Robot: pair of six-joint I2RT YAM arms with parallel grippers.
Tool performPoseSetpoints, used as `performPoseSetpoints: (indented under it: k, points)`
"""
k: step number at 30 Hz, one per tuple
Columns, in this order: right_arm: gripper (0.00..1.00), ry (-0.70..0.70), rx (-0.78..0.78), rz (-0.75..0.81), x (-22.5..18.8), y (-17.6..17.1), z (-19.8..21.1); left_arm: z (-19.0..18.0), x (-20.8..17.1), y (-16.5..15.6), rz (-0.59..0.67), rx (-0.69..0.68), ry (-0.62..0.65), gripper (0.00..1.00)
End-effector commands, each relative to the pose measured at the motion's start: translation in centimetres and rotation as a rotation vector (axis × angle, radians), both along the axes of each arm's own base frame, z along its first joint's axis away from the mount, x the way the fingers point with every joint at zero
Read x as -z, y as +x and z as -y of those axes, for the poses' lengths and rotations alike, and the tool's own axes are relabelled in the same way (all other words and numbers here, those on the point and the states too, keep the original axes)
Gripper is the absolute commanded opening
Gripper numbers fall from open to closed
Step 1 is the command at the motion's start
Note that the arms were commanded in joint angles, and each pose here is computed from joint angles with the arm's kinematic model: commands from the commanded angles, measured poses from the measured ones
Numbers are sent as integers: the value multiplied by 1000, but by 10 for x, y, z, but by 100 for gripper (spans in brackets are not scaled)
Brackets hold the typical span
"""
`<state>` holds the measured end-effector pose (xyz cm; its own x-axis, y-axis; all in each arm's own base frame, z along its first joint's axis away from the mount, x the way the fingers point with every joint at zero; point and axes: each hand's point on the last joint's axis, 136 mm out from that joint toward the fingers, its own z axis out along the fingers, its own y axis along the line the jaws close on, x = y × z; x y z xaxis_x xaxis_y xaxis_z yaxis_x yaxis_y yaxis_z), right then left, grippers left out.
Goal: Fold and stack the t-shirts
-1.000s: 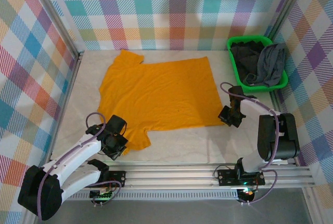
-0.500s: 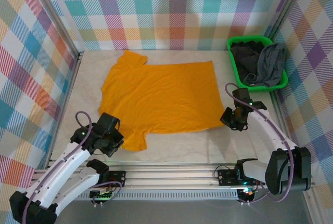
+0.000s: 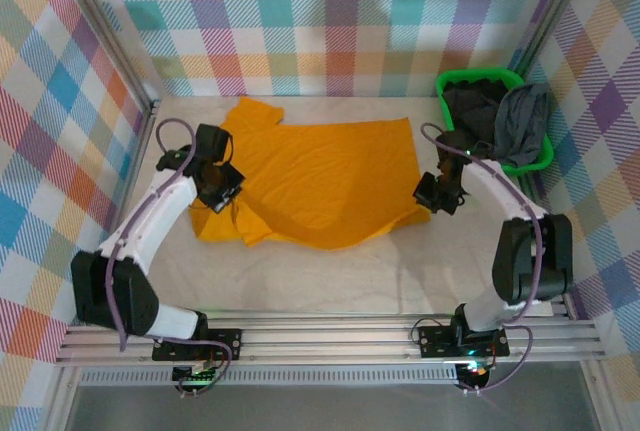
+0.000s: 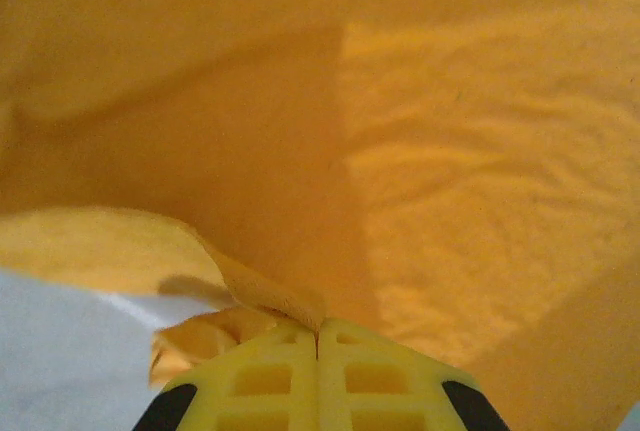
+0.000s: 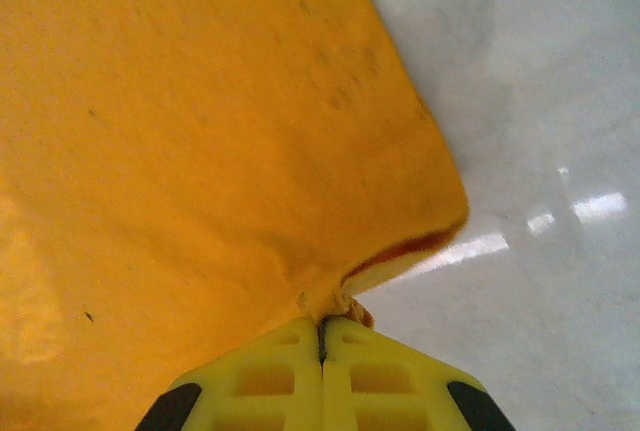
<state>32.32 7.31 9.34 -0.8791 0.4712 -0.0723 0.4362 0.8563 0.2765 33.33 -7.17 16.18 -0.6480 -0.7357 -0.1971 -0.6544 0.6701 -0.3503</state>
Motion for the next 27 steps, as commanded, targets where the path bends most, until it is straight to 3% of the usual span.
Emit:
performPoseSetpoints:
  k: [1, 10, 27]
  points:
    - [0, -18, -7, -4, -3, 18, 0, -6, -12, 35, 67, 62, 23, 0]
    - [0, -82, 23, -26, 7, 51, 8, -17, -16, 86, 109, 64, 46, 0]
    - [0, -114, 62, -34, 16, 76, 12, -39, -1, 102, 69, 27, 89, 0]
